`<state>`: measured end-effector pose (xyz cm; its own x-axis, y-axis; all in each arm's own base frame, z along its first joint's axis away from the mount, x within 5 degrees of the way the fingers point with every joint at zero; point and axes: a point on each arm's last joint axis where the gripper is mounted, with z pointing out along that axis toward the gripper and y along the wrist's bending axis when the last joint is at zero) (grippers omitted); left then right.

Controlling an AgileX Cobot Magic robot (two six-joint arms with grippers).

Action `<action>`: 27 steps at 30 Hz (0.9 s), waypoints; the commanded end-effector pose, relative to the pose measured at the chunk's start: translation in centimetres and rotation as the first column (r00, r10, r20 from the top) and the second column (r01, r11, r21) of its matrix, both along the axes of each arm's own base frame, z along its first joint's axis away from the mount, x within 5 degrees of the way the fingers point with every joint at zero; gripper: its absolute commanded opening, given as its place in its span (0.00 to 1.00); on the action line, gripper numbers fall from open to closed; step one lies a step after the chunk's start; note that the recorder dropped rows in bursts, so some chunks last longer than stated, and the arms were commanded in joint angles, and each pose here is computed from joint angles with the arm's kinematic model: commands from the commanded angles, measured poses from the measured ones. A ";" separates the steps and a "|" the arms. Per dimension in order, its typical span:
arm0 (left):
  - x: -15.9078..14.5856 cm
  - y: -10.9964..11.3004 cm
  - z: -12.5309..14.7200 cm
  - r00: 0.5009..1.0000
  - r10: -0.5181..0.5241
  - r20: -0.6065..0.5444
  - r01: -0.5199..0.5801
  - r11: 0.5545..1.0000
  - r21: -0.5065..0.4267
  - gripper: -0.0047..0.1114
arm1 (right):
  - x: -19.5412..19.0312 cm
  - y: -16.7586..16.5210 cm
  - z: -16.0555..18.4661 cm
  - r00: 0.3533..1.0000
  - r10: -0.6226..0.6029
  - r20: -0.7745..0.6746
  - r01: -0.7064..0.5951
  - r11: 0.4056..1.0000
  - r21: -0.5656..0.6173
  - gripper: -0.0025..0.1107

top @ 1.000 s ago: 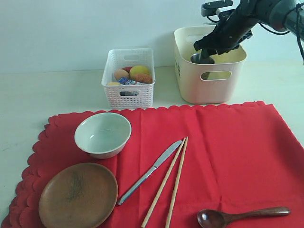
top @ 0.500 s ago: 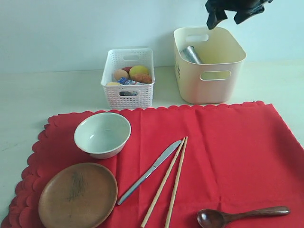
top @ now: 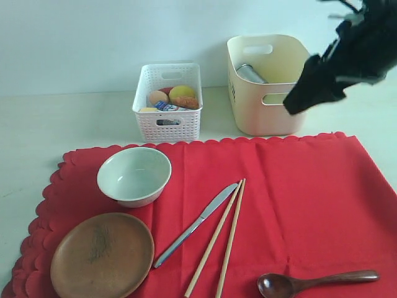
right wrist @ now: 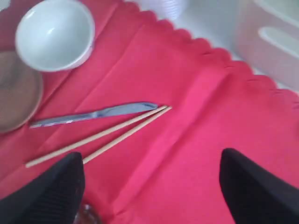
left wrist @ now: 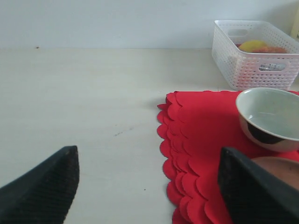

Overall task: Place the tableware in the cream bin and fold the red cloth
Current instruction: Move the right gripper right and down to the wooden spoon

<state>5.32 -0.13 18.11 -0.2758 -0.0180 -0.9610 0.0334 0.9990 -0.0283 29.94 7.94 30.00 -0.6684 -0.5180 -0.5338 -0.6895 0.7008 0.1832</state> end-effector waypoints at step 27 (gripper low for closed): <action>0.0 0.0 0.0 1.000 -0.005 0.013 0.005 1.000 -0.002 0.71 | -8.7 2.1 -15.8 0.692 0.659 -0.294 -0.720 0.606 -0.338 0.57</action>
<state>5.32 -0.13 18.11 -0.2758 -0.0180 -0.9610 0.0334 0.9990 -0.0283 21.31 10.02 14.98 -0.0522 -0.9916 -0.1185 -0.9949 0.0415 0.0917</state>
